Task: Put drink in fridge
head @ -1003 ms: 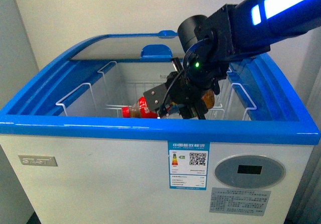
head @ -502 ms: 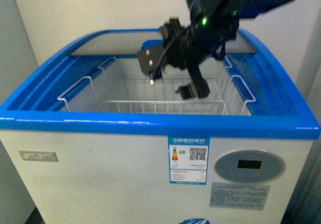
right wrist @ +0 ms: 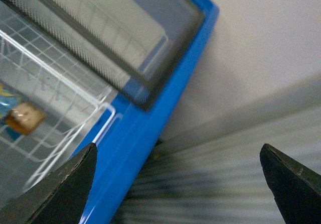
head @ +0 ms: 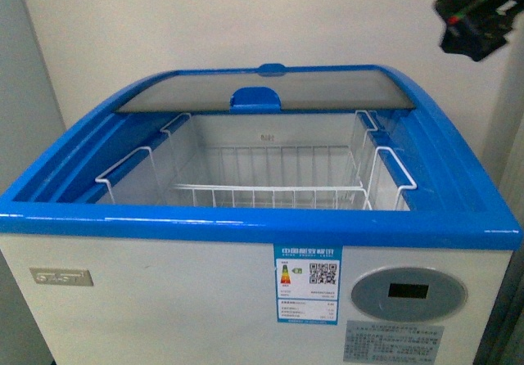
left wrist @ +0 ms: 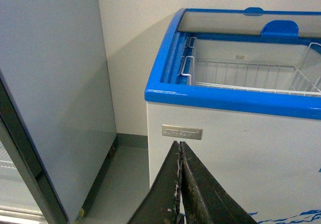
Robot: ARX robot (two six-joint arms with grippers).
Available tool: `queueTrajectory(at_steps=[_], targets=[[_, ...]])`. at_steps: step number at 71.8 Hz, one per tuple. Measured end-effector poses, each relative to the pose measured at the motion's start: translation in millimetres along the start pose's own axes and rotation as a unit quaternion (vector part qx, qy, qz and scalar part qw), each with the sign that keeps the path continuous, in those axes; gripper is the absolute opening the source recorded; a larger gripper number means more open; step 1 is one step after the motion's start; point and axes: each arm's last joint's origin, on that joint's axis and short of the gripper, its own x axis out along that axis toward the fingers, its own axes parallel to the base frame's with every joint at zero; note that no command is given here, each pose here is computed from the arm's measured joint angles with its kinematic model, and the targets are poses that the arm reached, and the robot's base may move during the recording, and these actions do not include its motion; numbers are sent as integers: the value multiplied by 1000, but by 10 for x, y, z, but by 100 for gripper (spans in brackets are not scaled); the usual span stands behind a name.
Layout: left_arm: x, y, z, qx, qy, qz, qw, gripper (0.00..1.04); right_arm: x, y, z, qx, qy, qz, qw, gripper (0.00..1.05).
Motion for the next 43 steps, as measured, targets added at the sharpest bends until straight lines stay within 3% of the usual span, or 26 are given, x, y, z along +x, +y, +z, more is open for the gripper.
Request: queueTrajectory(at_steps=[7,15,25,30,41,43], targets=[[0,0,0,0,0,0,1000,3,-565,44,-427,116,21,19,993,96],[0,0,0,0,0,0,1000,3,-1158,119,-861,191,-148,8,970,78],[0,0,0,0,0,0,1000,3,-1697,316,-1546,218,-201,-14,955,53],[-1,0,1,0,-1,0,1000,3,-1753,358,-1639,221,-222,-18,949,43],[-1,0,1,0,-1,0,1000,3,-1616,549,-2002,225,-196,-12,954,3],[-1,0,1,0,-1,0,1000,3,-1611,563,-2029,226,-197,-11,954,3]])
